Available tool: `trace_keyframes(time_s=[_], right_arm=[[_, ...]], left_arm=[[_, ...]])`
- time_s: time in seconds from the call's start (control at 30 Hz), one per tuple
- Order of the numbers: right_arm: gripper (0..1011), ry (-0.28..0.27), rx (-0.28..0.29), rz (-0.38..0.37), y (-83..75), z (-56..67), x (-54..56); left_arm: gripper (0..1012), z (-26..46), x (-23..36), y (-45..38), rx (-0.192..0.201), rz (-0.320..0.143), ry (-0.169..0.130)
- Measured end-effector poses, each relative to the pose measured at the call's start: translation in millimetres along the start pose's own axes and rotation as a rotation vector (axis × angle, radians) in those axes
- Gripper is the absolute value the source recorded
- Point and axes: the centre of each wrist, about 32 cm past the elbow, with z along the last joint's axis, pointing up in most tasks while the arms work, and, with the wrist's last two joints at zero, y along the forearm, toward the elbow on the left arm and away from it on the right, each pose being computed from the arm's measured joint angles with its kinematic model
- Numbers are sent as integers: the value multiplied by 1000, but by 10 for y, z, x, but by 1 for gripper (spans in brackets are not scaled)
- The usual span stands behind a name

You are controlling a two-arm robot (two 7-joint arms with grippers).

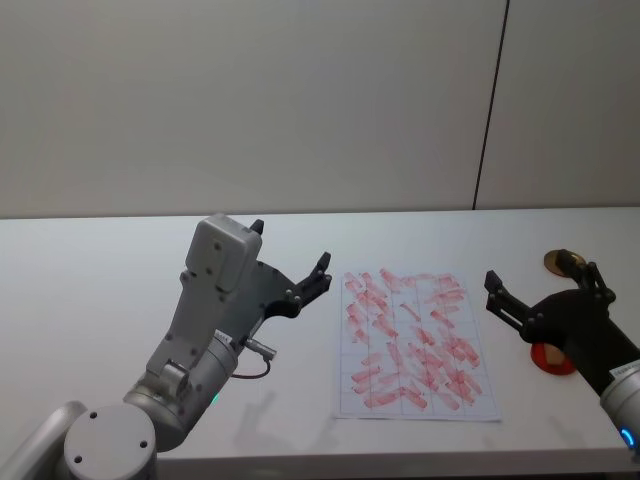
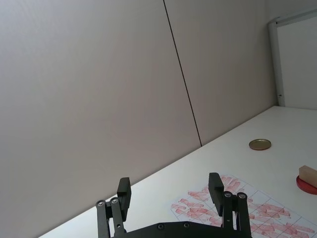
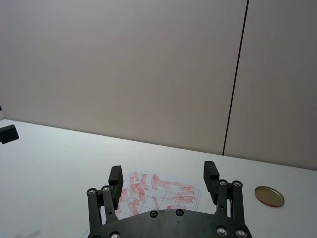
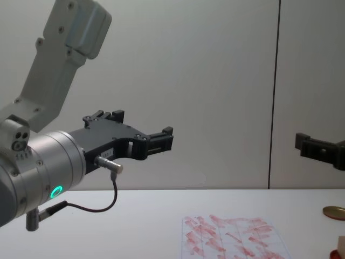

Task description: Use the one hand to pick up the stamp and affix it onto the A4 paper.

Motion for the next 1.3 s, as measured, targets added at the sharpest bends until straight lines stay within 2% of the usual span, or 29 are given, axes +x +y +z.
trace_keyframes(time_s=[1.03,1.3], right_arm=[[1001,0,-1,-1,2,1,1],[1001,-4,-20,-36,67,34,-16]], left_arm=[[993,0,0,0,0,0,0],[993,0,0,0,0,0,0]])
